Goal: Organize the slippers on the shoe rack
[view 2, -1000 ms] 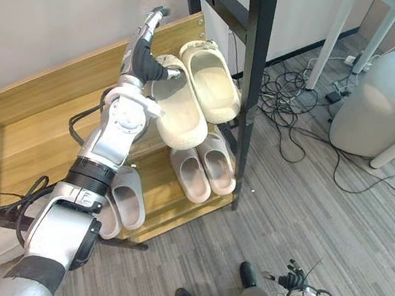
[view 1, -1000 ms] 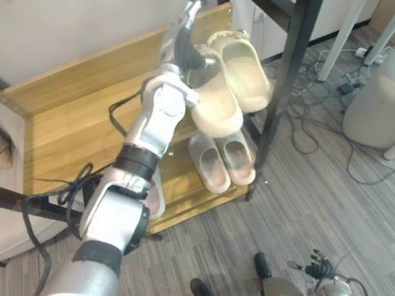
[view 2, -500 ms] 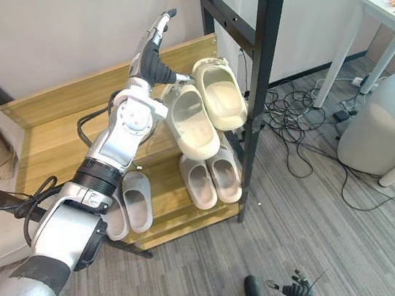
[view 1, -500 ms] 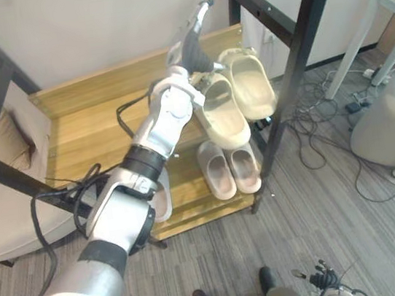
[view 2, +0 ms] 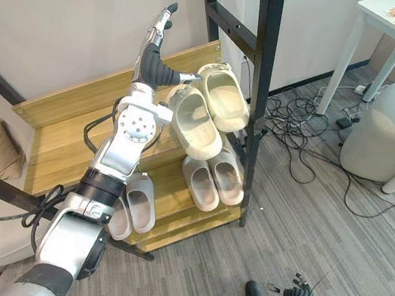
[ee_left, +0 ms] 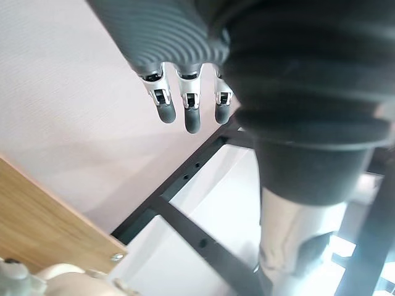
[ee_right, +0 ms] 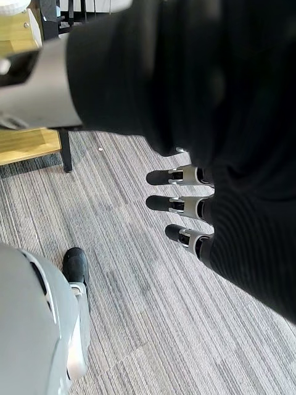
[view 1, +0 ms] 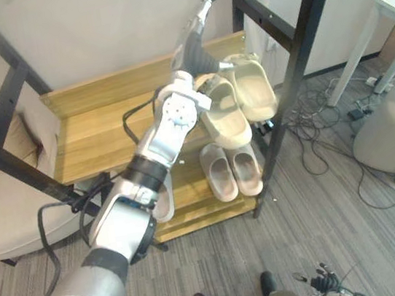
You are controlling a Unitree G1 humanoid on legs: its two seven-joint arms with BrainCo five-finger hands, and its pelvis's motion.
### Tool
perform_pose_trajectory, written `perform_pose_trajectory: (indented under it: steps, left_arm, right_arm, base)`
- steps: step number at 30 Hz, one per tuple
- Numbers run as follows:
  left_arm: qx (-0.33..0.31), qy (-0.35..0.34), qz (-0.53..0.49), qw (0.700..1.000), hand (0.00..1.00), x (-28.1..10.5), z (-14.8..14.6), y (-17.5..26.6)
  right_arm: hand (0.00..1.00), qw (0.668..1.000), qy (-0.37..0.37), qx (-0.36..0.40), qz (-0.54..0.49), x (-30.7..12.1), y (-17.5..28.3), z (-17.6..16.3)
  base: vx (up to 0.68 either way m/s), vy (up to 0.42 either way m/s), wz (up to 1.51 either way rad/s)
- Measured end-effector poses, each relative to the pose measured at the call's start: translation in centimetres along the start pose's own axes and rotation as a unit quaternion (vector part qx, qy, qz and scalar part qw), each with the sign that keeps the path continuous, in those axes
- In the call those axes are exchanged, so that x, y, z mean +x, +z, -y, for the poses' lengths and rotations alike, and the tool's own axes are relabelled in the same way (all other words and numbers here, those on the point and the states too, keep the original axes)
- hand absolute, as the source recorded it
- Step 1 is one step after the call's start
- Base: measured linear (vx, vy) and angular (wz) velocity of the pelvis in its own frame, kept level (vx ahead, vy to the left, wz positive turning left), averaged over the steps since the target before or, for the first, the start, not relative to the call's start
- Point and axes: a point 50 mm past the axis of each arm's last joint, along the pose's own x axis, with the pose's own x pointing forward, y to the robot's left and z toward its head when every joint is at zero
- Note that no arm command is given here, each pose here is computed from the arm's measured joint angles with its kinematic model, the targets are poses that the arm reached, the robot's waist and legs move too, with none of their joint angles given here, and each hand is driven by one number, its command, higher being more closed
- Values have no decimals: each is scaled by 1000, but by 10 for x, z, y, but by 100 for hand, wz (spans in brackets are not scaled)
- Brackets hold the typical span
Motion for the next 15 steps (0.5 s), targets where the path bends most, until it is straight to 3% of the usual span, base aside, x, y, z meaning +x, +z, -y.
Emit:
perform_pose_trajectory:
  steps: [9,13,15]
  left_arm:
    - [-167,41,18,985,0,-47,-9,2]
    - [-295,27,-5,955,0,-73,-6,-6]
    - [-379,2,-41,925,0,-94,5,-17]
  right_arm:
    - [0,999,11,-45,-24,1,-11,3]
    - [0,996,23,-74,-34,3,-12,2]
    - [0,995,28,-83,-41,4,-12,1]
  base:
    - [-37,-1,14]
    - [-39,3,11]
    - [-24,2,4]
